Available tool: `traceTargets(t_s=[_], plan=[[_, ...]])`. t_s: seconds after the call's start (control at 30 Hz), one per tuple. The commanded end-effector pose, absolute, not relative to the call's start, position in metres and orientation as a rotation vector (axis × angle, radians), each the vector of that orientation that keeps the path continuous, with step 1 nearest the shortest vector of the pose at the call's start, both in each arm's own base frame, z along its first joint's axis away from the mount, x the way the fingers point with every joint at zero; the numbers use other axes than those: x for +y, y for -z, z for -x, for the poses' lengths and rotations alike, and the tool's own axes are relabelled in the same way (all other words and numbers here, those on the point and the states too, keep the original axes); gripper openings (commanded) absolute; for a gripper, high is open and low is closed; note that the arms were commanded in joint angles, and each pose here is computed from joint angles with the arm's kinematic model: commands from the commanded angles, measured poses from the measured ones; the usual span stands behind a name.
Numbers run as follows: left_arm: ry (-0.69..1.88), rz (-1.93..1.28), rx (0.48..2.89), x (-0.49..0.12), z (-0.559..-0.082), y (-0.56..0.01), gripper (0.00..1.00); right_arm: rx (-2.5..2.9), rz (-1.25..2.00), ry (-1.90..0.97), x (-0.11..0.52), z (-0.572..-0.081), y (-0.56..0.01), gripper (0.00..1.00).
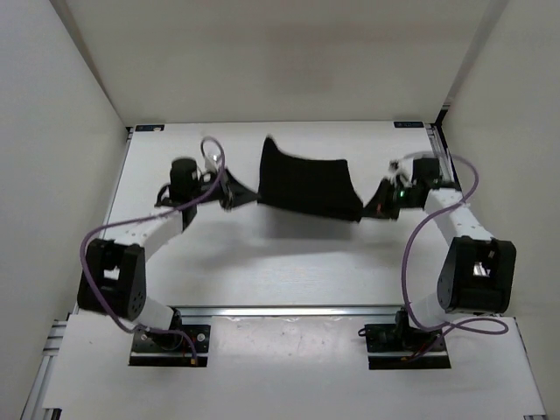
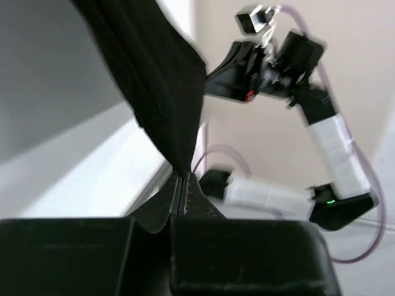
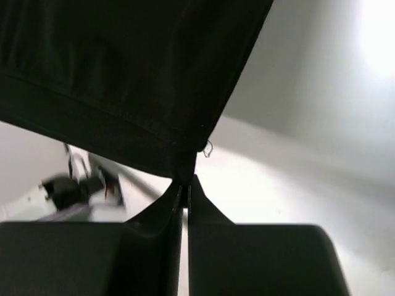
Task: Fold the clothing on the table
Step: Fold the skirt
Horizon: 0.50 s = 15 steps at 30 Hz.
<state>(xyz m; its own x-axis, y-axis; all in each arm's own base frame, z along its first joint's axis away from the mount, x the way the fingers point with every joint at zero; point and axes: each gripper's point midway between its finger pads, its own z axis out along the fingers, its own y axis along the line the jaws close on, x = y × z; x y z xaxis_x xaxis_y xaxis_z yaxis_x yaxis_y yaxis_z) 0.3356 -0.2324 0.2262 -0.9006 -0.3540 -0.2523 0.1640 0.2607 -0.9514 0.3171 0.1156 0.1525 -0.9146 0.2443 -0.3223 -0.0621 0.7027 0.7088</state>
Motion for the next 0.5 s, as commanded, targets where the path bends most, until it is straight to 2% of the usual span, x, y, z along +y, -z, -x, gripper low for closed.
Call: traceTargets(t_s=[0.0, 0.13, 0.3, 0.47], plan=[[1.611, 0.309, 2.309, -0.222, -0.273, -0.158, 0.0, 2.666, -0.217, -1.148, 0.114, -0.246, -0.11, 0.0], [1.574, 0.507, 2.458, -0.21, -0.208, -0.117, 0.0, 2.776, -0.288, -1.215, 0.117, -0.188, -0.096, 0.0], [1.581, 0.712, 2.489, -0.194, -0.185, -0.11, 0.0, 2.93, -0.336, -1.29, 0.126, -0.13, -0.085, 0.0], [1.538, 0.731, 2.537, -0.196, -0.172, -0.11, 0.0, 3.002, -0.295, -1.365, 0.142, -0.106, -0.082, 0.0]])
